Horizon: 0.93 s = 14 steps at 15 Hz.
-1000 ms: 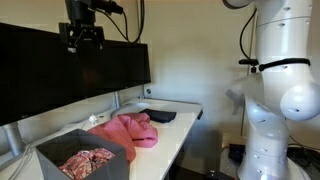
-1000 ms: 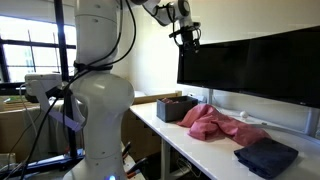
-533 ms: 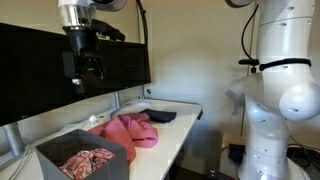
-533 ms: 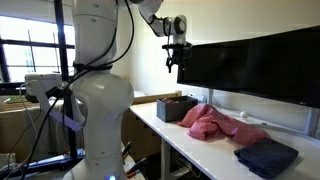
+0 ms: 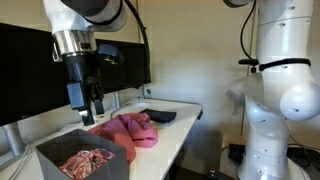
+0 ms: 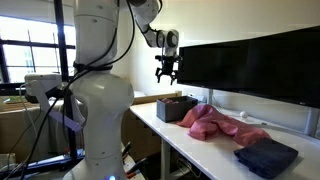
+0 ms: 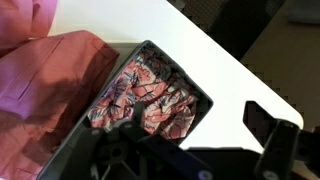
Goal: Remove the pink shirt from the box then put the black one inside.
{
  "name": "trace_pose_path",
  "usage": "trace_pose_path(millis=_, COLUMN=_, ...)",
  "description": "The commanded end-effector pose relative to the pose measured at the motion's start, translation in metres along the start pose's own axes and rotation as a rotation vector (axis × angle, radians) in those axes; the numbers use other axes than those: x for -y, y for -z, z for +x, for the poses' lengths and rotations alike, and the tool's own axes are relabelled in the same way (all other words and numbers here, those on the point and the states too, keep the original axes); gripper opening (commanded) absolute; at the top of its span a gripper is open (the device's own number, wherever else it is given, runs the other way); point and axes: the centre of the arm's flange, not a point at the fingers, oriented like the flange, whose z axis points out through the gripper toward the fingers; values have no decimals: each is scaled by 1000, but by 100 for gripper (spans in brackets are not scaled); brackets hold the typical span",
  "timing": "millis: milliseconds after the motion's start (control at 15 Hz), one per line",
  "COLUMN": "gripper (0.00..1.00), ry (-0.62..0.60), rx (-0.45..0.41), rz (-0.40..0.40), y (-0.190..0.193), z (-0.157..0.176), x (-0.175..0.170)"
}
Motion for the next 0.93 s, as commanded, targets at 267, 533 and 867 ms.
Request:
trace_pose_path(millis=267, gripper=100, ry=-34, rx=-159, rz=-242, y=-49, z=26, x=5)
trace_pose_path(millis=533, gripper=100, ry=-90, rx=-186, rz=-275, y=-86, z=42, x=3)
trace_pose_path(millis=867, gripper=100, ry=-107, rx=-165, rz=-337, y=-134, z=49, x=6)
